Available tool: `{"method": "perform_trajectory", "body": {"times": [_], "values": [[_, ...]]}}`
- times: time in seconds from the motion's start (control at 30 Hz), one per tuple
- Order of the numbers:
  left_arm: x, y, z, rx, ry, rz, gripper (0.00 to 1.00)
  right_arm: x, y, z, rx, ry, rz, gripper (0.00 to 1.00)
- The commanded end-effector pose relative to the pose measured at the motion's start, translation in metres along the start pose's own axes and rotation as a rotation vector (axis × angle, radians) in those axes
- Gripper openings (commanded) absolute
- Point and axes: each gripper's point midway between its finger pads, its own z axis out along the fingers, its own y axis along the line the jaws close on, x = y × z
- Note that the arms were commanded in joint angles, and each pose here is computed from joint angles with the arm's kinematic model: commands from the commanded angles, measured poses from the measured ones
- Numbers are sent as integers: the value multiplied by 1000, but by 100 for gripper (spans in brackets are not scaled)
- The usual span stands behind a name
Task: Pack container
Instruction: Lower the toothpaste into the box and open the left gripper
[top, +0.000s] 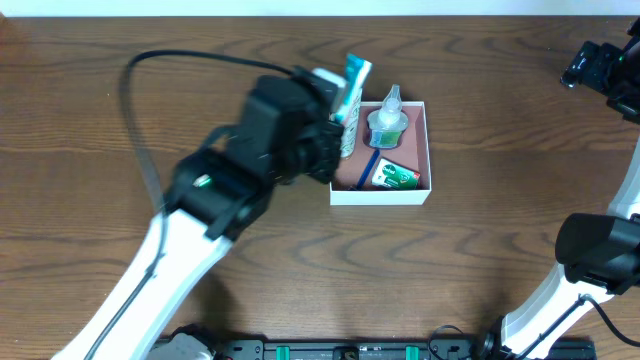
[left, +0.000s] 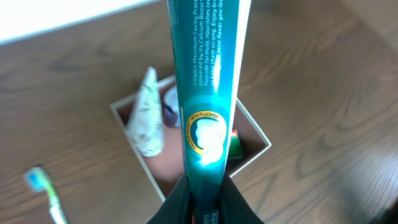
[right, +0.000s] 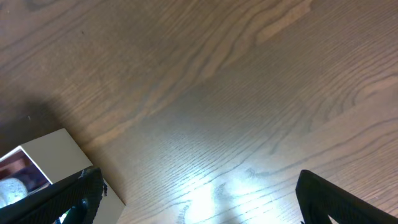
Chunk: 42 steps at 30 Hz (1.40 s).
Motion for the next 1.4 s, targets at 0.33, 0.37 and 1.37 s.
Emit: {"method": "perform_trajectory", "body": {"times": [0.33,0.37,1.37], "values": [[61,-20,112,35,262,42,12,-1,-1,-12,-9,-30,18,99],[66,-19,117,32,278,40,17,-1,-1,-12,-9,-30,18,99],[24,-24,60,24,121,63,33,-1,-1,-12,-9,-30,18,99]]}}
